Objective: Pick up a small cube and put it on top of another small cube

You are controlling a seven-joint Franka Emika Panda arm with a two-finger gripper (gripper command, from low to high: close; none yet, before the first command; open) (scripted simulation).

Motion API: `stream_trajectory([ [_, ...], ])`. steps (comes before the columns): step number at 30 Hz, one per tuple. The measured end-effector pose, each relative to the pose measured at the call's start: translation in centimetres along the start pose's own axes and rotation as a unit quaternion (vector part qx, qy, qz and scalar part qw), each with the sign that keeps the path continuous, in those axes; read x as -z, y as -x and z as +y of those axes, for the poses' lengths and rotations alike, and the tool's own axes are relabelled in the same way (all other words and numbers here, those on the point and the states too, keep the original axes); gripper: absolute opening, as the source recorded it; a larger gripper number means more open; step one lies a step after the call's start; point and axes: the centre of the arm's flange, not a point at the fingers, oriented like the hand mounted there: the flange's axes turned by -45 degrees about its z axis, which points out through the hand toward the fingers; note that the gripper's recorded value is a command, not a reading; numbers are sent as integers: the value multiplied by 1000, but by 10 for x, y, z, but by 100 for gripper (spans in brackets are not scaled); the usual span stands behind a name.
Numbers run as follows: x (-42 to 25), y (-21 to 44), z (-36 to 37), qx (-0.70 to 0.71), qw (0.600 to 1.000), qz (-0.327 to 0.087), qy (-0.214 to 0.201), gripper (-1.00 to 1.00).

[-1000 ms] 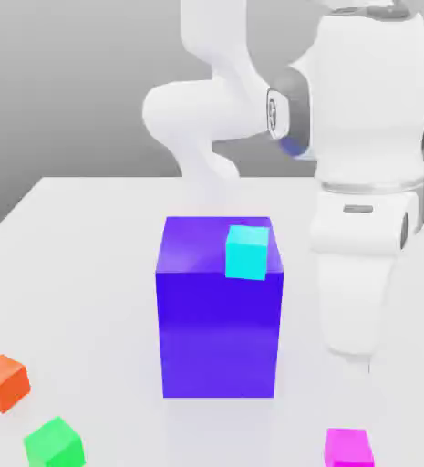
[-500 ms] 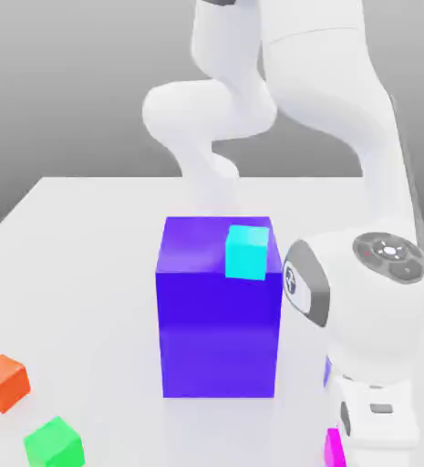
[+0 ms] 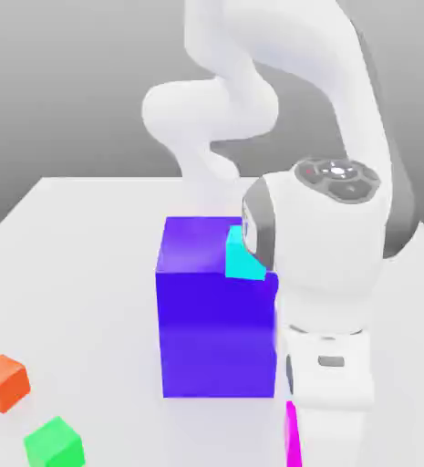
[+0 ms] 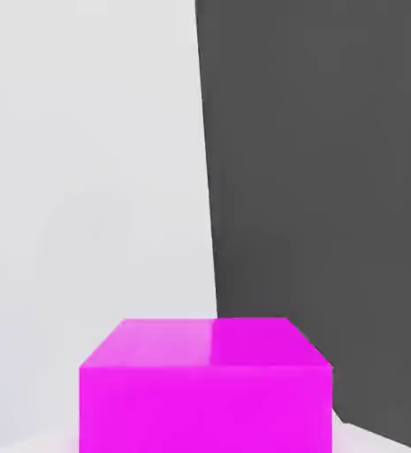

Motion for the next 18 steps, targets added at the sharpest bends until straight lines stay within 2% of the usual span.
stream_trajectory([
  [5,16,111,9,-38,999,-4,0,-100],
  [10,19,224,-17,-88,996,-6,-16,-100],
  [14,-33,243,-30,-100,995,-7,-26,-100],
  [15,-43,243,-32,-101,995,-6,-26,100],
  [18,-43,243,-32,-101,995,-6,-26,100],
])
